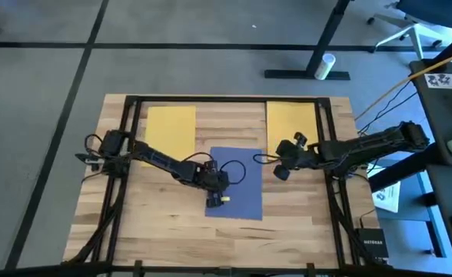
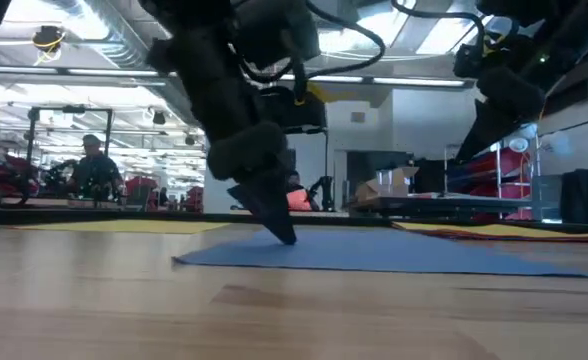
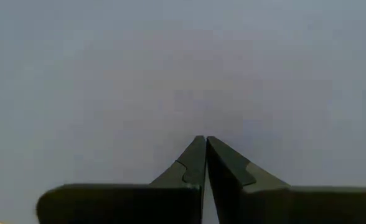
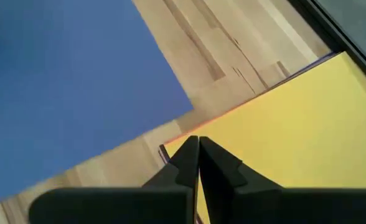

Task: Organize paper
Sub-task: Move the violet paper to the bottom left of the table

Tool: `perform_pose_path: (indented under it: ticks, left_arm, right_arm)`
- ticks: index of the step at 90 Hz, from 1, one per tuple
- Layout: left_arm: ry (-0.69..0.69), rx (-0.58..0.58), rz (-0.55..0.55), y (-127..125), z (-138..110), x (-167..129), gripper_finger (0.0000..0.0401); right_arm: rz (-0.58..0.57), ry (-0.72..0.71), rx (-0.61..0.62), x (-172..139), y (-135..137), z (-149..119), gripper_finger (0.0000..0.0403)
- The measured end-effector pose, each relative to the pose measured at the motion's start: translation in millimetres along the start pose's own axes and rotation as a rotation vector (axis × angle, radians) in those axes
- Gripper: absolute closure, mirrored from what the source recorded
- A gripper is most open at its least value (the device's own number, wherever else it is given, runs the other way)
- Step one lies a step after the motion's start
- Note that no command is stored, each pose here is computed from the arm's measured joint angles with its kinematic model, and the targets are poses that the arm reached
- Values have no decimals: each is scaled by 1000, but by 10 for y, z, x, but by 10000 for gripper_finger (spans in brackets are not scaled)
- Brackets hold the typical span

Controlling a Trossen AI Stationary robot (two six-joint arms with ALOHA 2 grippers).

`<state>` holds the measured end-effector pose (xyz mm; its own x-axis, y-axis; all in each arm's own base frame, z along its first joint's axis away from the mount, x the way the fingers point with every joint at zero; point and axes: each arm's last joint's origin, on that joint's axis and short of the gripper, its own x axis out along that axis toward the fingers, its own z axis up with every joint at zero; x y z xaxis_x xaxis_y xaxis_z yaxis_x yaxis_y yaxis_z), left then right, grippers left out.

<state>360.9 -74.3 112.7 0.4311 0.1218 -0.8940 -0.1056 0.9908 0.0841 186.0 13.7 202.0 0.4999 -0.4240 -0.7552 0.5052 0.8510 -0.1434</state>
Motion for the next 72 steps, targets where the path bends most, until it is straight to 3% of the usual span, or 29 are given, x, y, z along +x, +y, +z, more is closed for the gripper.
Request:
perform_pose_path:
  ticks: [72]
  left_arm:
    - [94,-90,-51,-693,-861,-769,401]
  right_arm:
    - [0,0,0,0,0,1,403]
